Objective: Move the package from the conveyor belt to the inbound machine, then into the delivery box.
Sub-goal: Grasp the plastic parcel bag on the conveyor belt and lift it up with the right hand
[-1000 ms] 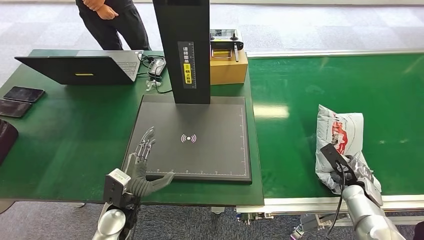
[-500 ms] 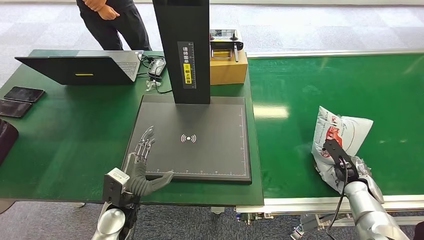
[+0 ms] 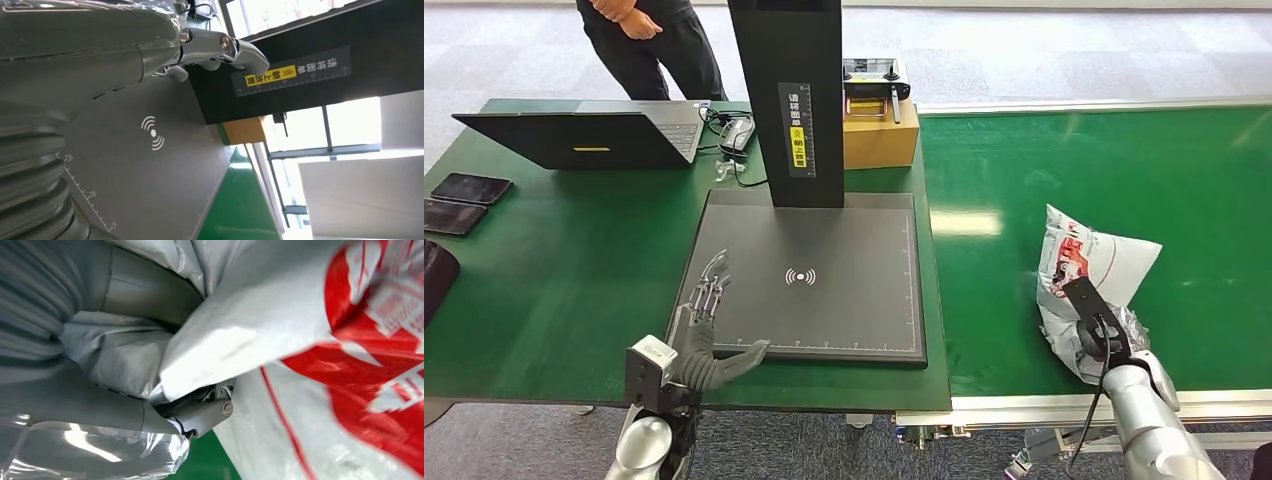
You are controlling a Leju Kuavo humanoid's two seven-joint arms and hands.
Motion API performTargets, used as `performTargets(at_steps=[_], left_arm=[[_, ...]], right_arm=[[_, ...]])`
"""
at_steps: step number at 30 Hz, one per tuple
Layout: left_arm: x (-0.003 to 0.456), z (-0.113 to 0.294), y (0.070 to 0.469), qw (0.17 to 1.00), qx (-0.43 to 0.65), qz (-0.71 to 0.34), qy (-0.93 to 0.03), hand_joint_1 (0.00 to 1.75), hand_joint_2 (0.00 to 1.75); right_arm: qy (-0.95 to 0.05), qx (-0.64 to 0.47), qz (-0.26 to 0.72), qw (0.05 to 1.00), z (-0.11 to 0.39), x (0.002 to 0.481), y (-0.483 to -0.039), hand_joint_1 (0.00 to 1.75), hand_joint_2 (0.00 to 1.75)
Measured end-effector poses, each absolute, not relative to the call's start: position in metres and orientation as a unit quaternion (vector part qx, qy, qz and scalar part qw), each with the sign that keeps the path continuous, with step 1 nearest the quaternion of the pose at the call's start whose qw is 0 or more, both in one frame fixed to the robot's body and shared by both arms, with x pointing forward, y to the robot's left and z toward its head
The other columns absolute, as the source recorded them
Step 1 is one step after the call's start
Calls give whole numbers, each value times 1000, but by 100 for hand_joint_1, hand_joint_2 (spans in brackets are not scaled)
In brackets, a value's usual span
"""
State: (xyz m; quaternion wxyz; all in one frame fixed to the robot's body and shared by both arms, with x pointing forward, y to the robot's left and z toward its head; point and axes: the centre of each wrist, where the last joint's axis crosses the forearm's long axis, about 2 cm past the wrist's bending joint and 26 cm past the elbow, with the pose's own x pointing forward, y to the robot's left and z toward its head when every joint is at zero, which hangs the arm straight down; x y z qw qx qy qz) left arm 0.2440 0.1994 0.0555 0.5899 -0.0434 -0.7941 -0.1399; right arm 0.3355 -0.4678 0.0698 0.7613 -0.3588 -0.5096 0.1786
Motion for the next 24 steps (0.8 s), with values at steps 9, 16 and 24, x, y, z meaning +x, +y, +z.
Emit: performTargets(at_steps=[9, 16, 24], left_arm=[[244, 60, 200, 579, -48, -140, -802, 0, 175], [244, 60, 200, 573, -46, -137, -807, 0, 175], [244, 60, 202, 568, -44, -125, -812, 0, 175]], right_arm=[[-621, -414, 191, 638, 94, 339, -444, 175, 175], [-680, -449, 193, 546, 116, 335, -420, 175, 175], [-714, -477, 237, 455, 138, 336, -391, 175, 175]])
